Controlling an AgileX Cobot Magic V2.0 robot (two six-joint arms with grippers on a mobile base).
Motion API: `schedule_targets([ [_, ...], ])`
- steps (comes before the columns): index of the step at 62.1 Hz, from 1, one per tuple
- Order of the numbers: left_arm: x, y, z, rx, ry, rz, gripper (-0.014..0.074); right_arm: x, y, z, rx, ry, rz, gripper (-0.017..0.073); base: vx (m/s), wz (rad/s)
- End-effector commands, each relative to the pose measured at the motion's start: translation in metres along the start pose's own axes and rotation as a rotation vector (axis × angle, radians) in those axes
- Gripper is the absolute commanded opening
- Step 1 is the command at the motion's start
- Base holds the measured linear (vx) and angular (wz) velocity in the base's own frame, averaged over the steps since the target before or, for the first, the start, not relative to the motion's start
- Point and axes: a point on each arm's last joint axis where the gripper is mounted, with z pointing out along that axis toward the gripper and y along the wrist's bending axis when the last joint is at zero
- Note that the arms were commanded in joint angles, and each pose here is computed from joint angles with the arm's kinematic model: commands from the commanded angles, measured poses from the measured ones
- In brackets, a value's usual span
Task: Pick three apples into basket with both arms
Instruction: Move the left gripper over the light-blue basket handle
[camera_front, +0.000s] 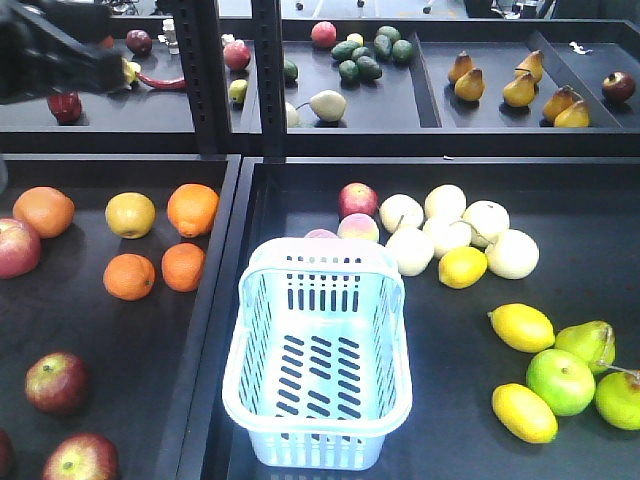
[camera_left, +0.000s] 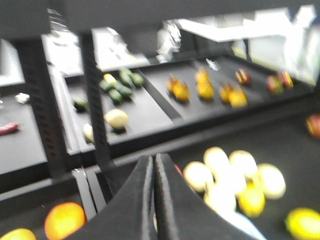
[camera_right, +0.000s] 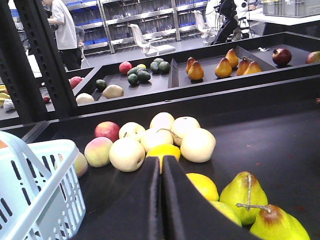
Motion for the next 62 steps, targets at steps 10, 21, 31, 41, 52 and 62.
schedule_targets([
  [10, -0.019, -0.021, 0.011, 0.231, 0.051, 0.169, -0.0006, -0.003, 0.000, 0.000, -0.004, -0.074, -0.014, -0.0005, 0.00, 0.00],
  [21, -0.025, -0.033, 0.027, 0.392, 0.091, 0.161, 0.0028, -0.003, 0.000, 0.000, -0.004, -0.074, -0.014, -0.0005, 0.00, 0.00],
  [31, -0.030, -0.034, 0.042, 0.412, 0.088, 0.138, 0.0171, -0.003, 0.000, 0.000, -0.004, -0.074, -0.014, -0.0005, 0.00, 0.00],
  [41, -0.028, -0.033, 0.053, 0.409, 0.099, 0.134, 0.0417, -0.003, 0.000, 0.000, -0.004, -0.074, -0.014, -0.0005, 0.00, 0.00],
  [52, -0.018, -0.033, 0.069, 0.414, 0.139, 0.136, 0.0582, -0.003, 0.000, 0.000, -0.004, -0.074, -0.014, -0.0005, 0.00, 0.00],
  [62, 0.004, -0.035, 0.091, 0.471, 0.226, 0.205, 0.0566, -0.003, 0.000, 0.000, -0.004, -0.074, -0.014, -0.0005, 0.00, 0.00],
])
